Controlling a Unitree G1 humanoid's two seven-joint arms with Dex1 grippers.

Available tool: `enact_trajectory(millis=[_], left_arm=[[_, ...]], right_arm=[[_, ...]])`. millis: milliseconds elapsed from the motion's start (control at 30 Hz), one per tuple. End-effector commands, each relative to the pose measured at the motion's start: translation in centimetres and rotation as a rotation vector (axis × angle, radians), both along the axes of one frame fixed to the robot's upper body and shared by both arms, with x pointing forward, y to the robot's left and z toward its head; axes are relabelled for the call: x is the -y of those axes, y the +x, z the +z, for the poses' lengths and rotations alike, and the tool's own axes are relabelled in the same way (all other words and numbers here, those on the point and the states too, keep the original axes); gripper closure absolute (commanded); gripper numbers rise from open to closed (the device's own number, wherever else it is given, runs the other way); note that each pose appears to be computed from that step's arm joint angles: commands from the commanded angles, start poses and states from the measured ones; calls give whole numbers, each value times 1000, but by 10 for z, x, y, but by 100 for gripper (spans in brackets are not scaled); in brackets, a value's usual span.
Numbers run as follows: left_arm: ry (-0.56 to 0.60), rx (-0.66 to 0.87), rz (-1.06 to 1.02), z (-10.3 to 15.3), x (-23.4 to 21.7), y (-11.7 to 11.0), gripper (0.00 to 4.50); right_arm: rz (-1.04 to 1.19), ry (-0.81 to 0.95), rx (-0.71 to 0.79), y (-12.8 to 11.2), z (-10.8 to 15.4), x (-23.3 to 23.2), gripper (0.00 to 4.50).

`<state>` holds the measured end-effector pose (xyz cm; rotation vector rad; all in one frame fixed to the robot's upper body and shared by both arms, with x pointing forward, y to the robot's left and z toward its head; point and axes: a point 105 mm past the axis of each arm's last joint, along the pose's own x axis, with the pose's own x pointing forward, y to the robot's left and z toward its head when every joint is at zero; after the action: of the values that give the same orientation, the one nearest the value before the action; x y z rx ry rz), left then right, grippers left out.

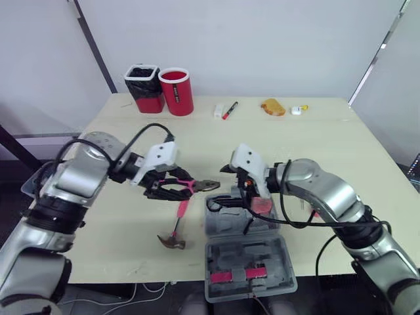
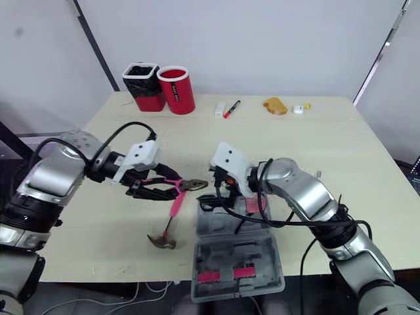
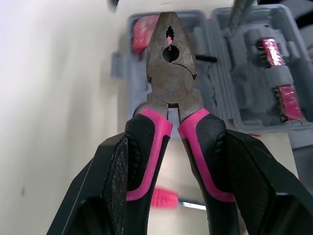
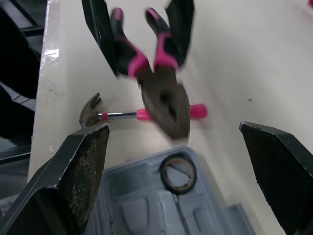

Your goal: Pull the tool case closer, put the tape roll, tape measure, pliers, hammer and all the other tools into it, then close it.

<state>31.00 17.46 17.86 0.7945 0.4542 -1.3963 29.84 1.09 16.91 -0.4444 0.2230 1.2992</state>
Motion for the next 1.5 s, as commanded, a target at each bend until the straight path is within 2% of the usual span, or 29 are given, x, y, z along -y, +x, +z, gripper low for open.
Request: enact_trajectory(millis=[33,467,600,700,767,800,1000,1100,1133,1200,1233,1267,1400,1433,1500], left_arm=[[29,41,-77,10,10,1,213],[41,35,-126,12,20,0,213],[46,37,-134,11,21,-1,213],[49,35,-141,9,22,-2,213],[54,38,-147,8,23,-2,213],[57,40,-150,8,23,-1,213],[44,41,-180,7,30,-2,213],[-38,3,-143,11,37,-2,213],[-66,-13,-134,11,38,-3,133],[-134,-43,-114,9,36,-7,81],[-171,-56,-101,8,34,-8,27],[-247,-71,-64,9,34,-7,5],[-435,-87,71,5,20,-8,0],[-516,-105,94,6,17,-10,0],[-641,-9,99,9,12,-11,0]], right_arm=[[-2,-29,-9,2,0,-9,0],[13,-52,0,8,1,-22,0],[20,-48,1,6,1,-25,93],[25,-45,5,5,1,-27,246],[28,-39,2,3,3,-28,331],[29,-38,2,3,3,-28,349],[29,-50,-1,2,0,-26,349],[22,-60,-6,1,-3,-22,349],[16,-66,-5,1,-4,-19,349],[-2,-82,-2,1,-7,-6,349],[-11,-90,0,1,-8,2,349],[-19,-96,-3,0,-9,11,349],[-46,-149,-34,-9,-17,49,349],[-54,-166,-40,-11,-19,58,349],[-66,-189,-51,-15,-21,73,349]])
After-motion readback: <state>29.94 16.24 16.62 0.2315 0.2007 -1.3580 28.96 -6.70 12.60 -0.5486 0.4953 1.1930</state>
